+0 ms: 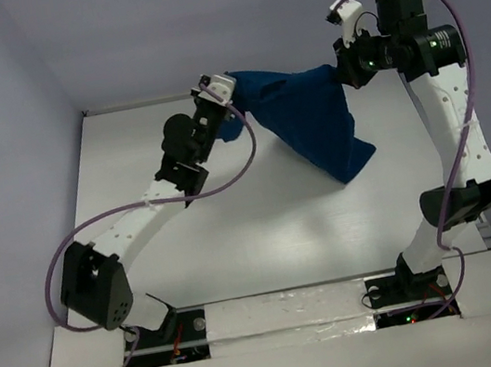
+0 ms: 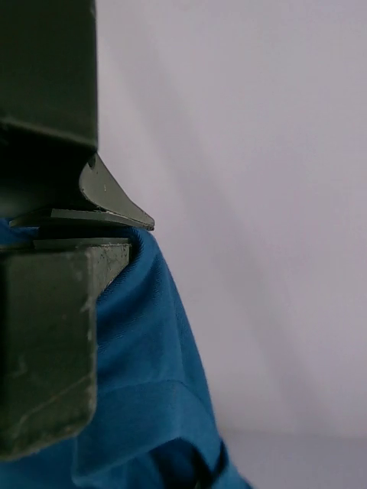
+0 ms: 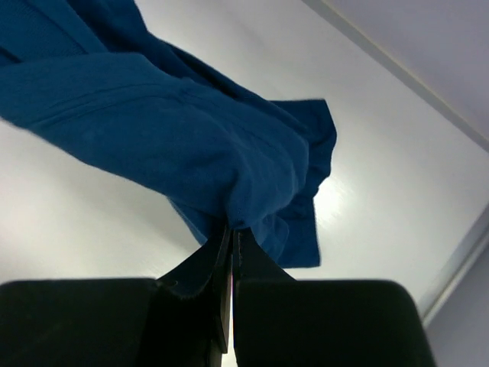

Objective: Fold and stack the t-shirts
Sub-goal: Move the tshirt to the center of the board

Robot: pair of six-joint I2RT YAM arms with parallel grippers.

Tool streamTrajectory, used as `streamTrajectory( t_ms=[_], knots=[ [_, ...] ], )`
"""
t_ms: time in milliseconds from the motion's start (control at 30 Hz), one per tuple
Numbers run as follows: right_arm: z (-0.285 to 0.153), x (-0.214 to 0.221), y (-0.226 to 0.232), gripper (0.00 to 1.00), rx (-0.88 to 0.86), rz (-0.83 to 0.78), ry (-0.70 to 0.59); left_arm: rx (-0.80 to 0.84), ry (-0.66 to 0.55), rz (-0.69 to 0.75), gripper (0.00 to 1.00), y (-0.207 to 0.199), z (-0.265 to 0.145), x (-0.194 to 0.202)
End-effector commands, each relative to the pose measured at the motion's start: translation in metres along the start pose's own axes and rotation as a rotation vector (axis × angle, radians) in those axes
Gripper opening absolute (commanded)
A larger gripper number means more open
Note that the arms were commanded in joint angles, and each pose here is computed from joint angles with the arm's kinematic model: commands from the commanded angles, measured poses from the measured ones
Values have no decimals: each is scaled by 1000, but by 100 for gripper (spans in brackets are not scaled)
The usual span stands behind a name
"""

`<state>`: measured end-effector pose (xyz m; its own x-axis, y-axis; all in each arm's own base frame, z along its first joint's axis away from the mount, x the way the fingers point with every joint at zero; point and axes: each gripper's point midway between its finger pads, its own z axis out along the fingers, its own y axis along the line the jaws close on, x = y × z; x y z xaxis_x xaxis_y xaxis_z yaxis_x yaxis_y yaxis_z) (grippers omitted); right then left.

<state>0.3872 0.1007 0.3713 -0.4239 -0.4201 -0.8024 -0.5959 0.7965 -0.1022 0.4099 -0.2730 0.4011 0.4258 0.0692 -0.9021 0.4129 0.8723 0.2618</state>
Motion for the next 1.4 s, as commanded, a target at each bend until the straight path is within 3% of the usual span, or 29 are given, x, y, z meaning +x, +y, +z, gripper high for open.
streamTrajectory(
  t_ms=[0, 200, 333, 433, 633, 733, 867, 967, 1000, 1100, 1133, 1200, 1233, 1333, 1367],
  knots=[
    [-25, -32, 6, 0, 9, -41, -155, 182, 22, -132, 0, -12, -23, -10],
    [-85, -60, 55, 0, -109, -147, -396, 217, -34, -176, 0, 25, -56, -63],
    [-128, -62, 96, 0, -205, -227, -521, 352, -85, -201, 0, 16, -77, -125],
    [-170, -55, 125, 0, -234, -311, -616, 571, -159, -226, 0, -7, -110, -180],
    [-267, -64, 142, 0, -14, -395, -918, 733, -312, -160, 0, -8, -164, -283],
    [-293, -73, 143, 0, 29, -388, -965, 763, -373, -142, 0, -5, -178, -318],
    [-311, -92, 132, 0, 103, -352, -1051, 753, -386, -124, 0, -1, -175, -326],
    [-275, -113, 107, 0, 83, -284, -968, 739, -320, -162, 0, -4, -151, -290],
    [-232, -121, 88, 0, 54, -245, -889, 726, -290, -176, 0, -5, -143, -276],
    [-162, -123, 67, 0, -30, -187, -721, 671, -174, -153, 0, -8, -113, -205],
    [-107, -115, 52, 0, -84, -133, -599, 655, -108, -165, 0, -11, -106, -167],
    [-56, -106, 33, 0, -101, -100, -499, 628, -78, -161, 0, -11, -98, -133],
    [-2, -88, 21, 2, -140, -51, -389, 619, -10, -186, 0, -15, -97, -93],
    [59, -72, 0, 17, -138, -5, -261, 587, 74, -199, 0, -14, -89, -27],
    [116, -44, -16, 32, -143, 48, -150, 573, 116, -208, 0, -13, -82, -2]
  ],
)
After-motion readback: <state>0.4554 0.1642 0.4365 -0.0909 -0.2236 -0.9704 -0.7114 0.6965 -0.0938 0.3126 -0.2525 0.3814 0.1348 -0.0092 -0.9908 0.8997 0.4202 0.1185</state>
